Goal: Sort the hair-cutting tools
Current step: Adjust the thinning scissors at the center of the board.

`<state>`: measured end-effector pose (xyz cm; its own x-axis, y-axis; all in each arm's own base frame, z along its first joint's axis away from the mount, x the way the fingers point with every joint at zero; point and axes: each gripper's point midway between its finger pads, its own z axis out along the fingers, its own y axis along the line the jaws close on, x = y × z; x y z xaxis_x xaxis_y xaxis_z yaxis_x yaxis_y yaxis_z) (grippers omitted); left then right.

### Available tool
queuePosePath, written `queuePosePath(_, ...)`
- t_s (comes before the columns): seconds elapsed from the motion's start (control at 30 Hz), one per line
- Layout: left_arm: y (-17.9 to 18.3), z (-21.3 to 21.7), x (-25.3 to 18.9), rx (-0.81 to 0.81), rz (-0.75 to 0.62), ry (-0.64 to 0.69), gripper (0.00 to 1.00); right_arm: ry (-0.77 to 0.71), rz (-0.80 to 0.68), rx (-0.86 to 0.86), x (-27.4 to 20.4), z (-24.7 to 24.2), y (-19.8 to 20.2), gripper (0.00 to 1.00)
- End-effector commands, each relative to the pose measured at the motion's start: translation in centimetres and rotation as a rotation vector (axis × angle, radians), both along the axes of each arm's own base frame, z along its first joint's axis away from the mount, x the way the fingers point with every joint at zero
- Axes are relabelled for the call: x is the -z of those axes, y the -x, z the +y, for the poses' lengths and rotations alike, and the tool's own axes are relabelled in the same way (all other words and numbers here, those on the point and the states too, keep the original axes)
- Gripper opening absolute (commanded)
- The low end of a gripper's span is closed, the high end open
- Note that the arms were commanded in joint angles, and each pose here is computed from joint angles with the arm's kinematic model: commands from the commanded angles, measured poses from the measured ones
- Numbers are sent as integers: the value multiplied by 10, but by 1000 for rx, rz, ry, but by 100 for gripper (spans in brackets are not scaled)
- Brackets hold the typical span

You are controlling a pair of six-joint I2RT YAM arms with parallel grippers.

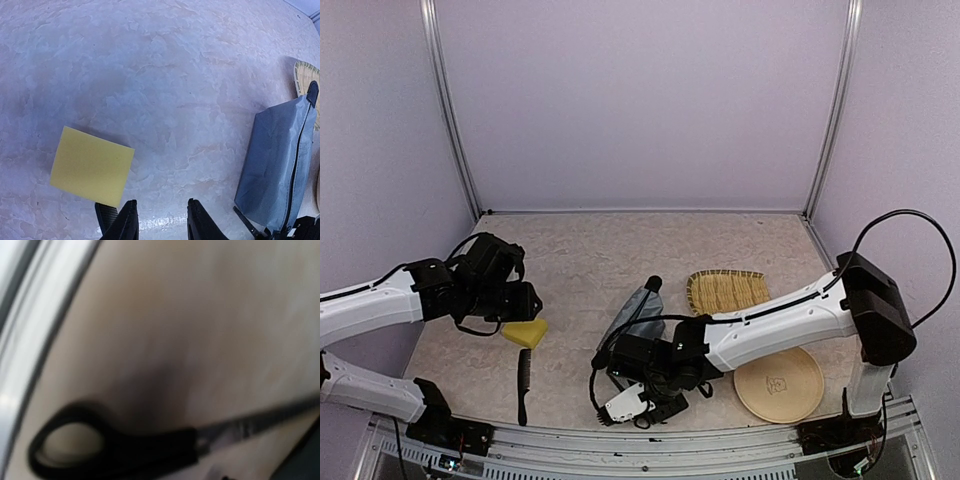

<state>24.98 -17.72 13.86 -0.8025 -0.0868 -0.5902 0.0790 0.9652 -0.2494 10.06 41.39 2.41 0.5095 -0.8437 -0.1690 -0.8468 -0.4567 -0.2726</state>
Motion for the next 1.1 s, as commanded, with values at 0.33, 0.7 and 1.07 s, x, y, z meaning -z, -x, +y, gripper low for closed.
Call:
queuePosePath(0.33,-6,-7,12,22,2,17,34,68,10,158,-8,-64,-53,53)
queuePosePath(0.7,-6,-7,14,25,11,9,34,98,271,319,1,-81,-37,50)
queuePosePath(1.07,-9,-10,20,36,19,-4,34,180,349,369,20,-95,-34,32)
